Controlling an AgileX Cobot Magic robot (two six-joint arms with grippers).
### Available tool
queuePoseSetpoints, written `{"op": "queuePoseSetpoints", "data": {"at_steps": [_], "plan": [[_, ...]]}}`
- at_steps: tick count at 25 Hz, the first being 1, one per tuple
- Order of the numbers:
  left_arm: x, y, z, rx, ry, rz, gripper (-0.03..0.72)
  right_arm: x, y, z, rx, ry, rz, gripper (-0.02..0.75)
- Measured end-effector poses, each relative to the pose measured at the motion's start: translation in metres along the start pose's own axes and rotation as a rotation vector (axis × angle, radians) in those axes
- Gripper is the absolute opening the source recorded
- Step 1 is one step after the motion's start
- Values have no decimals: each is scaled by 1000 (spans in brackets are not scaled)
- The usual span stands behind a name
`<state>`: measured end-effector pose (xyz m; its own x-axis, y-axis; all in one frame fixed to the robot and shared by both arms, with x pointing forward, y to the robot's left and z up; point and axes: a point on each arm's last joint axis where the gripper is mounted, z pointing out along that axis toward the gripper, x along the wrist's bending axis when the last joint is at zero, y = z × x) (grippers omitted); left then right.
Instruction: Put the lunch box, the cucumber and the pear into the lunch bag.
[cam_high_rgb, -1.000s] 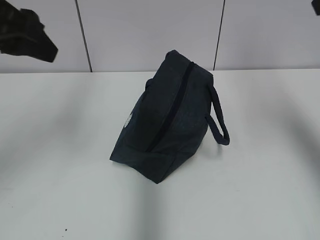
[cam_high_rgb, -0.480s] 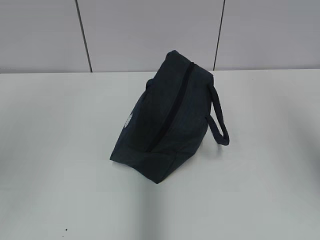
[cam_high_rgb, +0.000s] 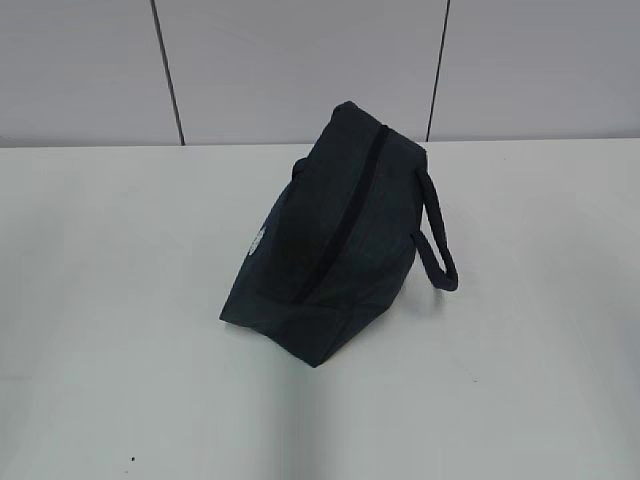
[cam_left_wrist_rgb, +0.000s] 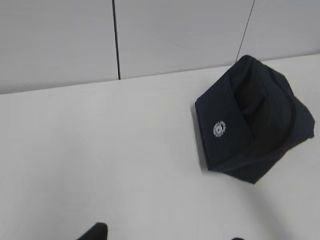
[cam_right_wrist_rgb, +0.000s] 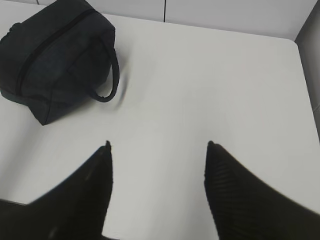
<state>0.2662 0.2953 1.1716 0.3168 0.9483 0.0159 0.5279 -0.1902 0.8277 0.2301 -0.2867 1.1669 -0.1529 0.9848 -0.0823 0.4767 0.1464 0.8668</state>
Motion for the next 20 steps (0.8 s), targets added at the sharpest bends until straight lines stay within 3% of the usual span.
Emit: {"op": "queuePoseSetpoints", "data": {"at_steps": [3,11,15,20], "plan": [[0,-36,1,6,0,-2,468,4,-24,0,-11,-2,7,451],[1,-114,11,-53,1,-10,437,4,-87,27,57,-72,55,400],[2,-124,22,-11,17,-5,435,4,-108,47,117,-74,65,396],[4,-120,26,-76,39,4,435,3,-109,56,54,-83,84,395]]}}
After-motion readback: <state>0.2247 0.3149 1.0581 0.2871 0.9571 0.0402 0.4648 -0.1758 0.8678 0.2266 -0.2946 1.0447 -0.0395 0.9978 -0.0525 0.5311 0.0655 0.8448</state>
